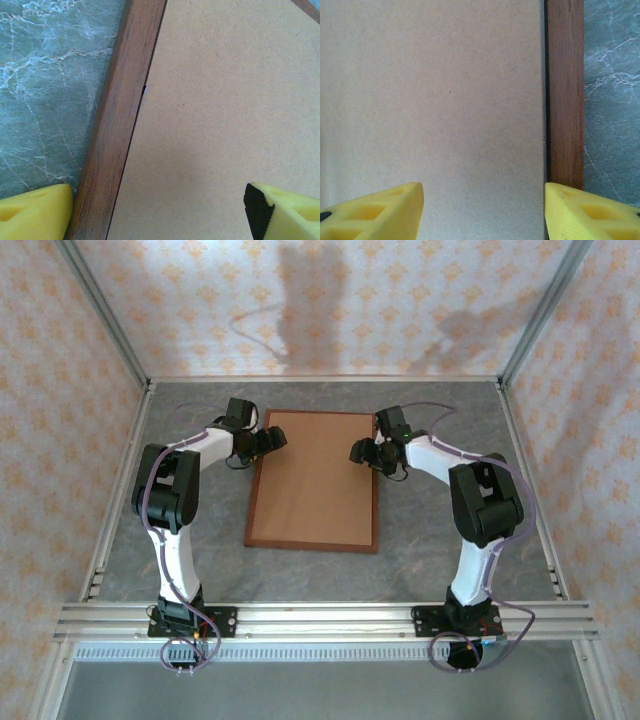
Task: Put the photo into the frame
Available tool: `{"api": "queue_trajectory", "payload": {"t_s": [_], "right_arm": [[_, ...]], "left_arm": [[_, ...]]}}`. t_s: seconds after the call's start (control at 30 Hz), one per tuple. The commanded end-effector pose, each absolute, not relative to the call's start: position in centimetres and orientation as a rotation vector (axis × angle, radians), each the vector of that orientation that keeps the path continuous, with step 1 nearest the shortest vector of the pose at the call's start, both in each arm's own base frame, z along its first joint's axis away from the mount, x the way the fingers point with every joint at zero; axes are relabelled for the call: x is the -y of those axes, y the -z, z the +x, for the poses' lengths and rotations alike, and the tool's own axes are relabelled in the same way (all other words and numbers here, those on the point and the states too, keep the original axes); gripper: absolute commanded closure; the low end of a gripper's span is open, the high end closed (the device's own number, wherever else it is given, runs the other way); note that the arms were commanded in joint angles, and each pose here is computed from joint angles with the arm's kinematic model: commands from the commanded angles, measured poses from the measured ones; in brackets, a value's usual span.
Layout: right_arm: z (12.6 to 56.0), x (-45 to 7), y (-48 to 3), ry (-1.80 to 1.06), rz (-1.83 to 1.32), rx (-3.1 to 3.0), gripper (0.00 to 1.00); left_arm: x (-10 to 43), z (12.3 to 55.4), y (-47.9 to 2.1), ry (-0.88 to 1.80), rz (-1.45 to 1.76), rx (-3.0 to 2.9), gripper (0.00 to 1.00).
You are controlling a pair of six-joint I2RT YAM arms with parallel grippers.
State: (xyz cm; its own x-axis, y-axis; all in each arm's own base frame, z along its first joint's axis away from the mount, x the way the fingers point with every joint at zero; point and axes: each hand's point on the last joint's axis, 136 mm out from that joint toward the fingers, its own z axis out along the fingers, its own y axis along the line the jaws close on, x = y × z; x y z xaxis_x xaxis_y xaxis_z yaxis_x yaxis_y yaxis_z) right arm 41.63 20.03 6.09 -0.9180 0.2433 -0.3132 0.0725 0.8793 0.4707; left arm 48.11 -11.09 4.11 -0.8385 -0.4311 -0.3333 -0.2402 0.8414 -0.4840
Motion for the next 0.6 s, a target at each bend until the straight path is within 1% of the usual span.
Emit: {"api": "queue_trajectory", "payload": {"t_s": [0.0,0.1,0.3,0.57], "right_arm": [[43.1,-21.3,-8.3,-0.693,0.173,-2.602,0.37],[43.0,-21.6,-7.6,-0.709,0.181,-2.612,0.37],[43.1,-21.1,-8.0,-0.666,0.192,-2.625,0.37],[42.1,-23.1,-11.1,-0.889,0.167,-2.564,0.38]], "left_arm": [[12.3,48.0,-3.1,0.641,-0.473,-2.609,0.13],[12.2,47.9,-3.0,0.640,-0.473,-2.612,0.13],[12.2,48.0,-3.1,0.637,-0.473,-2.611,0.13],[12.4,48.0,-3.1,0.652,-0.471,-2.611,0.13]]}}
